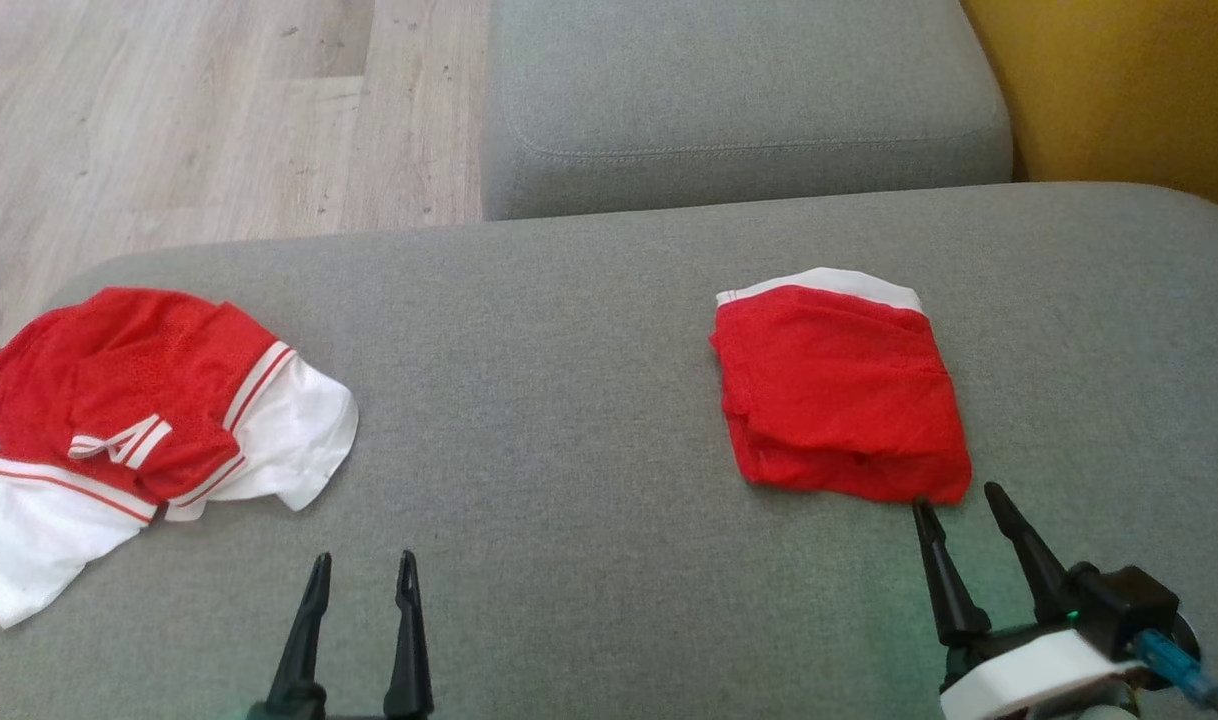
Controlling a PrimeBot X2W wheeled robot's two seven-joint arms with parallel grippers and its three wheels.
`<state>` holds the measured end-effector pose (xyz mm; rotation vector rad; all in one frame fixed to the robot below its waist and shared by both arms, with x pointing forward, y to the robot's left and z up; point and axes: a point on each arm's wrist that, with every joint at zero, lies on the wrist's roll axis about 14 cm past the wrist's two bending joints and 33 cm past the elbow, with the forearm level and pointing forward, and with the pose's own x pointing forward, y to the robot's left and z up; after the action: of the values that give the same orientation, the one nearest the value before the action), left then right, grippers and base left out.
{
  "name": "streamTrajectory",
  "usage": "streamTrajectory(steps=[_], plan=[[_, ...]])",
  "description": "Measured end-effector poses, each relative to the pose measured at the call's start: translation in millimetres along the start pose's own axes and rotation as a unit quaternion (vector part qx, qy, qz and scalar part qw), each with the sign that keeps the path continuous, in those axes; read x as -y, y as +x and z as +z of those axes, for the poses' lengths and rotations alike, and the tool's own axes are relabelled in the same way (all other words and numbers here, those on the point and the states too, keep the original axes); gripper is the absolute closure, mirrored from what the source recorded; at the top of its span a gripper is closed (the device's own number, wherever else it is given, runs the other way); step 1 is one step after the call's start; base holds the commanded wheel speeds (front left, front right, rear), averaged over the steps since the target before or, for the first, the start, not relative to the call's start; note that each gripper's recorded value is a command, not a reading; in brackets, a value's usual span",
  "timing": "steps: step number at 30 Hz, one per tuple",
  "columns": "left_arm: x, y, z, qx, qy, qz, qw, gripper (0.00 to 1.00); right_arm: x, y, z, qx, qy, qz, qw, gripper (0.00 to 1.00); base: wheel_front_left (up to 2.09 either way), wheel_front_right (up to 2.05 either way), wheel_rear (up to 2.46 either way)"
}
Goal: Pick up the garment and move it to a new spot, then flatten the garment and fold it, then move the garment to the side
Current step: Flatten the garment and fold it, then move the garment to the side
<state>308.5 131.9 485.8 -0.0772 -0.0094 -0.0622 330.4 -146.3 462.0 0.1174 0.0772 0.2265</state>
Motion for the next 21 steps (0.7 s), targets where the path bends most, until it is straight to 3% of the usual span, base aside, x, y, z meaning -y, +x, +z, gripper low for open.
streamTrajectory(steps=[21], plan=[[2.4,1.3,-6.2,-0.010,0.001,-0.005,1.000,0.00,1.5,-2.3,2.5,0.006,-0.004,-0.008,1.000,0.00,0.00,0.00,0.00]])
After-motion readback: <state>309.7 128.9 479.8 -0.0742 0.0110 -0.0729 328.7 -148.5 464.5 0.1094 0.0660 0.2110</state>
